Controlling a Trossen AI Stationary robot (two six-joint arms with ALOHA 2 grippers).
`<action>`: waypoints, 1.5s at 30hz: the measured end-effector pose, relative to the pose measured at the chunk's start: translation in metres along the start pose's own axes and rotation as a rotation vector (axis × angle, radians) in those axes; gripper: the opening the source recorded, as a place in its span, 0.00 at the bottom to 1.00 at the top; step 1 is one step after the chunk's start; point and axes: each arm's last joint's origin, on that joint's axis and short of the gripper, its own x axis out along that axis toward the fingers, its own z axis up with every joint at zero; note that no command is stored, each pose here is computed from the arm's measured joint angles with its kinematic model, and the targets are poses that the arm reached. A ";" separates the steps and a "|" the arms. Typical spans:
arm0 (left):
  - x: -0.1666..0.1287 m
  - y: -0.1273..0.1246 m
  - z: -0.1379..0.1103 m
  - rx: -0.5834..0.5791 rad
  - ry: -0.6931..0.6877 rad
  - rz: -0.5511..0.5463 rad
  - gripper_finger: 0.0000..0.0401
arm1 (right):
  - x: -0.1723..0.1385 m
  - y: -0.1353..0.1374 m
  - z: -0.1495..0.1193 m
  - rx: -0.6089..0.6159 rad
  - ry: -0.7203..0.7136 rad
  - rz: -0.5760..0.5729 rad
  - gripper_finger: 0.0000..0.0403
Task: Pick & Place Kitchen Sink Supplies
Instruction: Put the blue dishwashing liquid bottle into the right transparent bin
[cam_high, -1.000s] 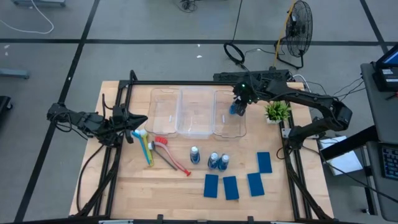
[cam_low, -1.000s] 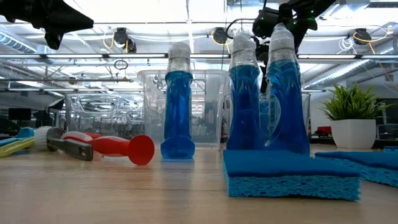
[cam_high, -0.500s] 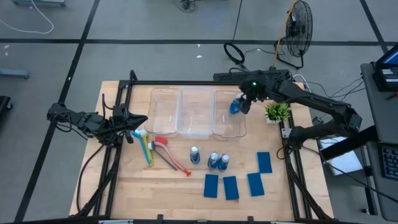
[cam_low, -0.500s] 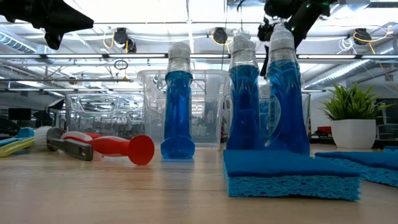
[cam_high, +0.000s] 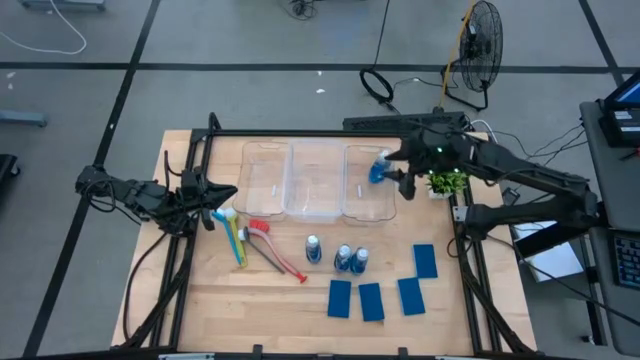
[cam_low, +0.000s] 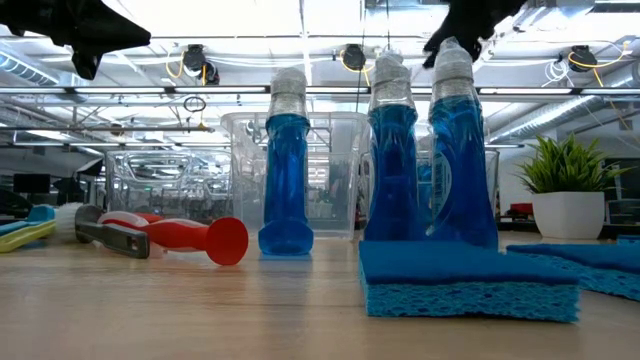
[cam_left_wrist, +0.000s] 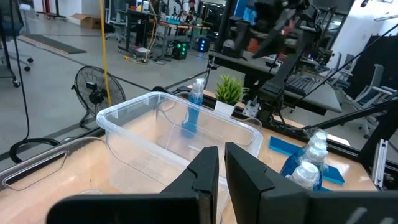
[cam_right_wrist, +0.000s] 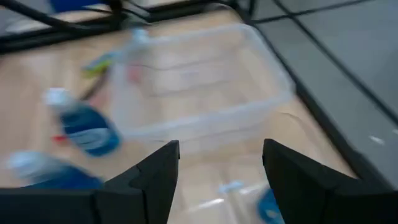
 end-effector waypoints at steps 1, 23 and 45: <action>0.000 0.000 0.000 0.000 0.000 0.000 0.08 | -0.003 0.004 0.000 -0.006 -0.009 0.036 0.54; 0.000 0.000 0.000 -0.001 0.000 0.000 0.08 | -0.006 0.078 -0.019 0.030 0.066 0.567 0.40; 0.000 0.000 0.000 0.000 -0.001 -0.001 0.08 | 0.035 0.115 -0.057 0.036 0.063 0.704 0.15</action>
